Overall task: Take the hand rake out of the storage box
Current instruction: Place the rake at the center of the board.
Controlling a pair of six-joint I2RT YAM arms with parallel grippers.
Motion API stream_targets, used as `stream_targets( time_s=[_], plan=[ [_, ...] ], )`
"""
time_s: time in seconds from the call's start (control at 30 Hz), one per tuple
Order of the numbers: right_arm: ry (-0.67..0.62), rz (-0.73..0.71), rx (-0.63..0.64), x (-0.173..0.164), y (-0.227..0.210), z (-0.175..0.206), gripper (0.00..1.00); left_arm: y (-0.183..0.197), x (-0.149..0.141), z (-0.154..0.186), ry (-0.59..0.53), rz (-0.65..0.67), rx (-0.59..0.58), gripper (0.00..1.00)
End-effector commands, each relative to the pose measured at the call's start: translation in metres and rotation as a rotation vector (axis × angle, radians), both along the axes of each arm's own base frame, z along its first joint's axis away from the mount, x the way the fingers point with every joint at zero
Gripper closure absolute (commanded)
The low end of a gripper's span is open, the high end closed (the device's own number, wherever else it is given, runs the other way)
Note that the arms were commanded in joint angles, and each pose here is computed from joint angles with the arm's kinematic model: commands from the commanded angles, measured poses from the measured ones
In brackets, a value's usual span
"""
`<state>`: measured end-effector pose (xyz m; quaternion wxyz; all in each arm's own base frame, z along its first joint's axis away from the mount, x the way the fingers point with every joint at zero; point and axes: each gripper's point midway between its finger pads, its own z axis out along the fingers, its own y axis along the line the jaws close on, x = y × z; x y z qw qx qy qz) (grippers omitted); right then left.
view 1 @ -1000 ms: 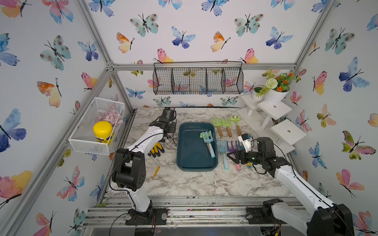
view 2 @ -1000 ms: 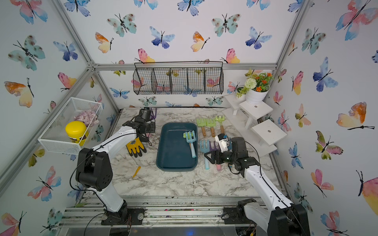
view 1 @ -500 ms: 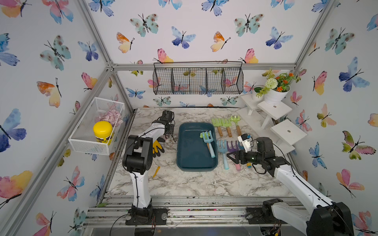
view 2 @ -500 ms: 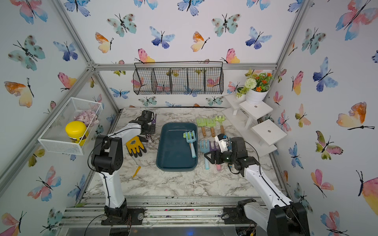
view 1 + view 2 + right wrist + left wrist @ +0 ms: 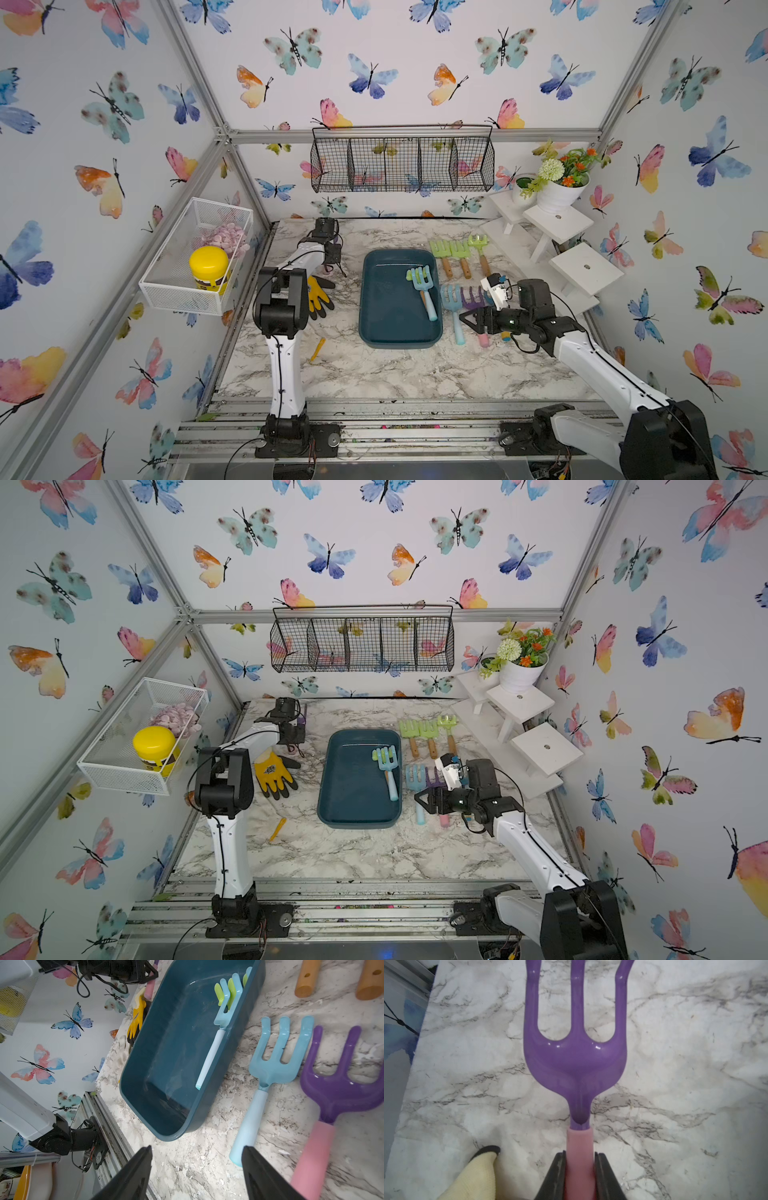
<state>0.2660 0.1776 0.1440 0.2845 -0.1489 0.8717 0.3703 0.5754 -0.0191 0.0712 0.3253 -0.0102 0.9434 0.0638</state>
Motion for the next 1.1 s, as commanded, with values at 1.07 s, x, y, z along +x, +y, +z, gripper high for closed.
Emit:
stream_targets(
  time_s=[1.07],
  plan=[
    [0.007,-0.004,-0.027,0.001,0.000,-0.007,0.25,-0.019,0.012,-0.048,0.101,-0.103,-0.025,0.80]
  ],
)
